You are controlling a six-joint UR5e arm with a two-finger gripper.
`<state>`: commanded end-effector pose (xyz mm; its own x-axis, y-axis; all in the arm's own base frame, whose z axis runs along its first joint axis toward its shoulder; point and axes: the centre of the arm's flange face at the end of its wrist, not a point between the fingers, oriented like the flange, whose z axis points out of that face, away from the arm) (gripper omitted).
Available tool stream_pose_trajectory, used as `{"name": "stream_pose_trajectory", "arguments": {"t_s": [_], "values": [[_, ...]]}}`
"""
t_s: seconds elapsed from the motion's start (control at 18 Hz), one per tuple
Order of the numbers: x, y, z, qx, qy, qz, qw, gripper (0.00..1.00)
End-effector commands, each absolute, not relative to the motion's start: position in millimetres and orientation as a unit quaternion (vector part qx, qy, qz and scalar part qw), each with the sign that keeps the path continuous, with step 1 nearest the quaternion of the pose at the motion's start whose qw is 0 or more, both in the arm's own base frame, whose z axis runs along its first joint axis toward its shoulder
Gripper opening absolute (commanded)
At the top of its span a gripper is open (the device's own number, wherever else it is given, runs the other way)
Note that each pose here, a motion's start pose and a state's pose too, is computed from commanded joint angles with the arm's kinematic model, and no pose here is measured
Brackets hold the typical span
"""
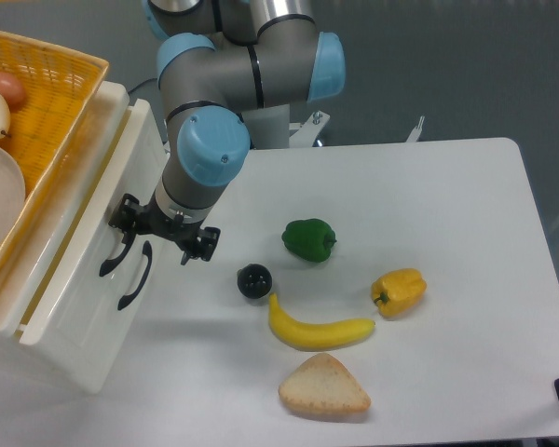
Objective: Slide open the top white drawer
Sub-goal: 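Pull the upper drawer outward from the cabinet with the gripper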
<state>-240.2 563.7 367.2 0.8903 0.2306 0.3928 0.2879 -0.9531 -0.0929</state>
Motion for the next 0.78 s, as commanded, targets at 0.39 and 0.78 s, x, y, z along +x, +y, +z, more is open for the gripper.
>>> {"name": "stream_pose_trajectory", "arguments": {"t_s": [0.39,0.78], "values": [[-255,563,367,-0.971,-0.140,-0.177,0.076,1.00],[-268,563,367,-0.972,-0.142,-0.169,0.085,1.00]]}}
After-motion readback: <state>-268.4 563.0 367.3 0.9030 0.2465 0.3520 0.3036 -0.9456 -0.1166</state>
